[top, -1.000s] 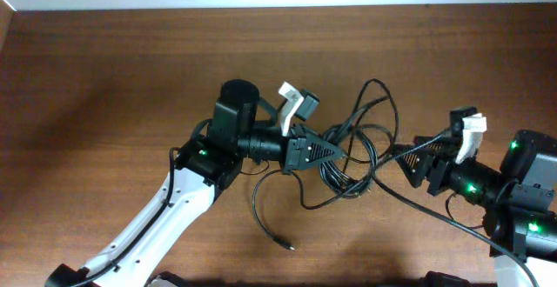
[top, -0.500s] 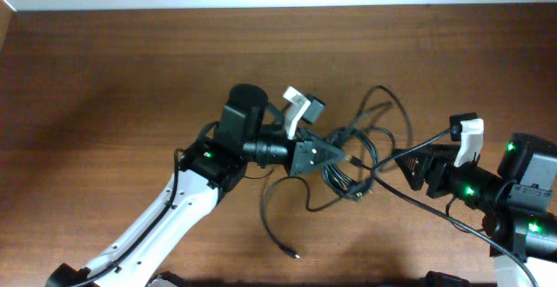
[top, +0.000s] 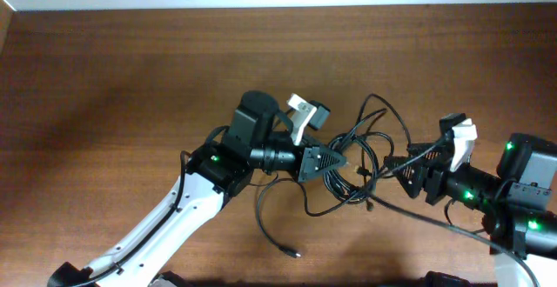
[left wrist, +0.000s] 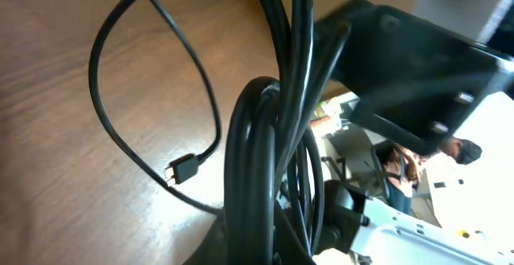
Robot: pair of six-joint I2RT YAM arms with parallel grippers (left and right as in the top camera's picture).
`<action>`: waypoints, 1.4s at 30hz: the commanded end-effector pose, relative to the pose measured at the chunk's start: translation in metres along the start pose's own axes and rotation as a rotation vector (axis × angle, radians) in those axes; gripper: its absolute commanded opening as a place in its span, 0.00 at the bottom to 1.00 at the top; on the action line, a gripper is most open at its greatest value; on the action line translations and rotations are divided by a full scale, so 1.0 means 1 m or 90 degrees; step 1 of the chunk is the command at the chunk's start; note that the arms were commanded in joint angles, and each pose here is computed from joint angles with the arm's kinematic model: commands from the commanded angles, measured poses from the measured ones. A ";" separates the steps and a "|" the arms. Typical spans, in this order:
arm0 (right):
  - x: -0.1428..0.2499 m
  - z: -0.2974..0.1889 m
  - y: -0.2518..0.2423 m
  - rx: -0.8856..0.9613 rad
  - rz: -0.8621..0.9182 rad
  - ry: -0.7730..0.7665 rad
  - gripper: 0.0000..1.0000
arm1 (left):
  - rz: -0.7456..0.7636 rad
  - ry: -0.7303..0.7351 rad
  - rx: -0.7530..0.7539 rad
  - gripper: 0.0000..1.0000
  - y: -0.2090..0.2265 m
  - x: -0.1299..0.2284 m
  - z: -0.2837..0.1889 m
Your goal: Untangle cables
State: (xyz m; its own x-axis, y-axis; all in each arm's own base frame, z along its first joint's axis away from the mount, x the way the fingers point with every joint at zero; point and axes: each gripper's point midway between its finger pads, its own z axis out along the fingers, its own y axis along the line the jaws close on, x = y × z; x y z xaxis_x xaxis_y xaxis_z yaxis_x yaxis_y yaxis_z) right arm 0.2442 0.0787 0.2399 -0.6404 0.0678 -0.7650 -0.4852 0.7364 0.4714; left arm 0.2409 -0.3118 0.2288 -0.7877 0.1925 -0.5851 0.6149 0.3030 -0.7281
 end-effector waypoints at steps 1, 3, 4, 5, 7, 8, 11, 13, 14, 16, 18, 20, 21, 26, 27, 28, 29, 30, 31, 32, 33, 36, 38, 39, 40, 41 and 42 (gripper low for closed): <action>0.004 0.004 -0.025 0.061 0.023 0.023 0.72 | 0.014 0.017 0.062 0.00 -0.021 0.000 -0.002; 0.007 0.009 -0.031 0.059 0.041 0.037 0.72 | 0.014 0.026 0.082 0.00 -0.027 0.002 -0.002; 0.009 0.011 -0.034 0.058 0.048 0.043 0.72 | 0.014 0.028 0.085 0.00 -0.028 0.003 -0.002; 0.011 0.013 -0.036 0.057 0.056 0.049 0.72 | 0.014 0.028 0.085 0.00 -0.027 0.003 -0.002; 0.013 0.015 -0.039 0.056 0.065 0.057 0.72 | 0.014 0.029 0.086 0.00 -0.028 0.003 -0.002; 0.013 0.016 -0.040 0.055 0.067 0.058 0.72 | 0.015 0.030 0.087 0.00 -0.029 0.004 -0.001; 0.012 0.017 -0.042 0.056 0.064 0.056 0.72 | 0.033 0.033 0.100 0.00 -0.037 0.005 0.003; 0.009 0.017 -0.041 0.051 0.060 0.050 0.72 | 0.029 0.021 0.092 0.00 -0.039 0.001 0.007; 0.008 0.017 -0.040 0.047 0.062 0.047 0.72 | 0.022 0.014 0.083 0.00 -0.038 -0.001 0.008; 0.007 0.018 -0.035 0.030 0.062 0.044 0.72 | 0.016 -0.010 0.053 0.00 -0.033 -0.008 0.012; 0.007 0.018 -0.035 0.029 0.062 0.044 0.72 | 0.022 -0.023 0.058 0.00 -0.038 -0.013 0.013; 0.007 0.017 -0.038 0.040 0.061 0.045 0.72 | 0.042 -0.034 0.073 0.00 -0.045 -0.018 0.014; 0.008 0.017 -0.041 0.051 0.061 0.048 0.72 | 0.048 -0.036 0.078 0.00 -0.047 -0.019 0.014; 0.013 0.014 -0.060 0.123 0.060 0.062 0.71 | 0.055 -0.009 0.126 0.00 -0.061 -0.011 0.011; 0.014 0.013 -0.066 0.147 0.068 0.065 0.72 | 0.060 -0.004 0.140 0.00 -0.066 -0.009 0.009; 0.015 0.011 -0.071 0.169 0.079 0.068 0.72 | 0.064 -0.002 0.147 0.00 -0.070 -0.009 0.006; 0.017 0.009 -0.077 0.193 0.091 0.070 0.72 | 0.070 -0.006 0.150 0.00 -0.074 -0.009 0.004; 0.017 0.008 -0.080 0.204 0.092 0.072 0.72 | 0.080 -0.011 0.153 0.00 -0.078 -0.011 0.001; 0.018 0.007 -0.082 0.213 0.092 0.073 0.72 | 0.093 -0.016 0.155 0.00 -0.082 -0.011 -0.002; 0.018 0.007 -0.083 0.213 0.092 0.072 0.72 | 0.097 -0.019 0.157 0.00 -0.086 -0.012 -0.005; 0.017 0.007 -0.083 0.214 0.091 0.070 0.72 | 0.100 -0.022 0.157 0.00 -0.088 -0.012 -0.008; 0.014 0.004 -0.088 0.224 0.115 0.056 0.72 | 0.088 -0.029 0.137 0.00 -0.084 -0.013 -0.022; 0.013 -0.001 -0.093 0.236 0.132 0.045 0.72 | 0.089 -0.037 0.119 0.00 -0.080 -0.013 -0.032; 0.012 -0.003 -0.096 0.242 0.137 0.041 0.72 | 0.083 -0.040 0.111 0.00 -0.077 -0.013 -0.037; 0.012 -0.006 -0.099 0.247 0.142 0.038 0.72 | 0.081 -0.043 0.105 0.00 -0.076 -0.014 -0.041; 0.012 -0.008 -0.101 0.252 0.147 0.033 0.72 | 0.082 -0.049 0.095 0.00 -0.073 -0.014 -0.047; 0.011 -0.010 -0.103 0.254 0.150 0.030 0.72 | 0.083 -0.053 0.086 0.00 -0.070 -0.015 -0.051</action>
State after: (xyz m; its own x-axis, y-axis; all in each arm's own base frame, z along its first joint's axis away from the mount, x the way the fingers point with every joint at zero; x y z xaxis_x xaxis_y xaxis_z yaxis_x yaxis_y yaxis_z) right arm 0.2778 0.0194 0.1892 -0.7476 0.1857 -0.6377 -0.1551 0.8848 0.4394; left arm 0.2157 -0.3047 0.2805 -0.7631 0.1538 -0.6277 0.6461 0.2007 -0.7364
